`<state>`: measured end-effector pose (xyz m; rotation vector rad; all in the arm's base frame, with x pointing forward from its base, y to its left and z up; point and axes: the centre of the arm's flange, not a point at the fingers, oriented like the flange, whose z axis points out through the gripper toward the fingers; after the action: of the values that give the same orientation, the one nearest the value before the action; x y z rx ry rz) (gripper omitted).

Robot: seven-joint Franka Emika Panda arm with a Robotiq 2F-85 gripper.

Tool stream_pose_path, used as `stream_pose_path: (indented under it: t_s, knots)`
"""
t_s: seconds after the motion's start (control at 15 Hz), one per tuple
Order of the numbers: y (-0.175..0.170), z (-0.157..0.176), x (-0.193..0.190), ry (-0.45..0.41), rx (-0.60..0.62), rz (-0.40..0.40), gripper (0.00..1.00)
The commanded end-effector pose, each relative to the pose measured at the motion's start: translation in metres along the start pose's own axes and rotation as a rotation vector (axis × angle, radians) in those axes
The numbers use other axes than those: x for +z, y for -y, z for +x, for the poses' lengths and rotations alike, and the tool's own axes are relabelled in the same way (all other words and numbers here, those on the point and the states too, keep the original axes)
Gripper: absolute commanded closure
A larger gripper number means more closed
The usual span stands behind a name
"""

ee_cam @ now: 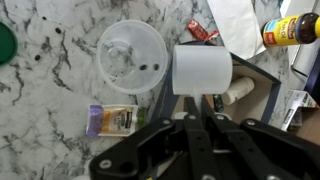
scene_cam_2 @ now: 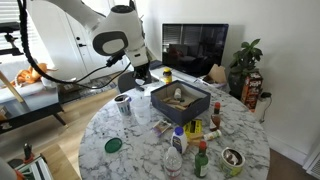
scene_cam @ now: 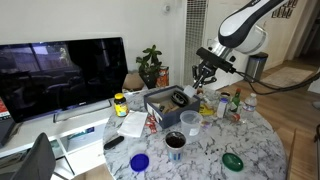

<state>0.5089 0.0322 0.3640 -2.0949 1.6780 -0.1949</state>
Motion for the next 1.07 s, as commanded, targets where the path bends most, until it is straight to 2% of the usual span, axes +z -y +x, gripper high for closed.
stream_pose_path:
  t_s: [0.0,0.27,0.4,0.53,0.67,1.0]
  knots:
    - [-0.023,0.0,-0.003,0.018,-0.032,0.077,0.98]
    - [-0.027,0.0,-0.006,0.037,-0.051,0.12,0.98]
    - [-0.026,-0.005,-0.009,0.036,-0.051,0.094,0.98]
    - [-0.027,-0.012,-0.015,0.01,-0.045,0.017,0.98]
    - [-0.033,-0.016,-0.017,-0.065,-0.061,-0.092,0.98]
    - [-0.073,-0.008,0.007,-0.147,-0.069,-0.322,0.98]
